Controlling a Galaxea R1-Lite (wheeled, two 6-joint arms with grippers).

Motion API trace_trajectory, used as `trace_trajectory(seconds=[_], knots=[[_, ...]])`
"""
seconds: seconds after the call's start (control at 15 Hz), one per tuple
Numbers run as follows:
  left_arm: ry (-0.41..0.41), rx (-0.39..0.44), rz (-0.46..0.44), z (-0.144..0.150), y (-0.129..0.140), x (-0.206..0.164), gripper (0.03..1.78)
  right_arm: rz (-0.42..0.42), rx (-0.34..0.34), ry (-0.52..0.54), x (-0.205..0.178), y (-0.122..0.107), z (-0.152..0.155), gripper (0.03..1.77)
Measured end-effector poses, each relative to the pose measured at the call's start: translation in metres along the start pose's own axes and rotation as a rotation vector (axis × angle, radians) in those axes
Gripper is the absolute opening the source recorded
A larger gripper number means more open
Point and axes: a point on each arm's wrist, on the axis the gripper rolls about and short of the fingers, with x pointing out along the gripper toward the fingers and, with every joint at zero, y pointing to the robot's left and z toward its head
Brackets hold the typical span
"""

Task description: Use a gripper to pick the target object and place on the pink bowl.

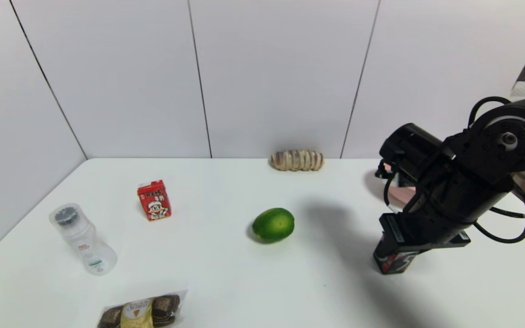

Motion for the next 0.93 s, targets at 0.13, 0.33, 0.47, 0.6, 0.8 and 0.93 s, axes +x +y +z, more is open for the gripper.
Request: trace_trajectory(seconds=[0.13, 0.33, 0.47, 0.6, 0.8, 0.93], knots=[[0.0, 0.0, 0.0, 0.0, 0.0, 0.0, 1.78, 0.0, 0.0, 0.0, 0.0, 0.0, 0.0, 0.78], [0.0, 0.0, 0.0, 0.0, 0.0, 0.0, 1.78, 0.001, -0.002, -0.003, 0.0, 0.0, 0.0, 0.78], [0.0, 0.0, 0.0, 0.0, 0.0, 0.0, 1.78, 0.007, 0.003, -0.023, -0.004, -0.002, 0.002, 0.78], [0.0, 0.0, 0.0, 0.0, 0.0, 0.0, 1.78, 0.022, 0.017, -0.078, -0.017, -0.005, 0.008, 0.78], [0.0, 0.0, -0.001, 0.0, 0.0, 0.0, 1.78, 0.042, 0.05, -0.198, -0.044, -0.019, 0.022, 0.78], [0.0, 0.0, 0.0, 0.0, 0.0, 0.0, 1.78, 0.049, 0.076, -0.293, -0.065, -0.03, 0.034, 0.78]])
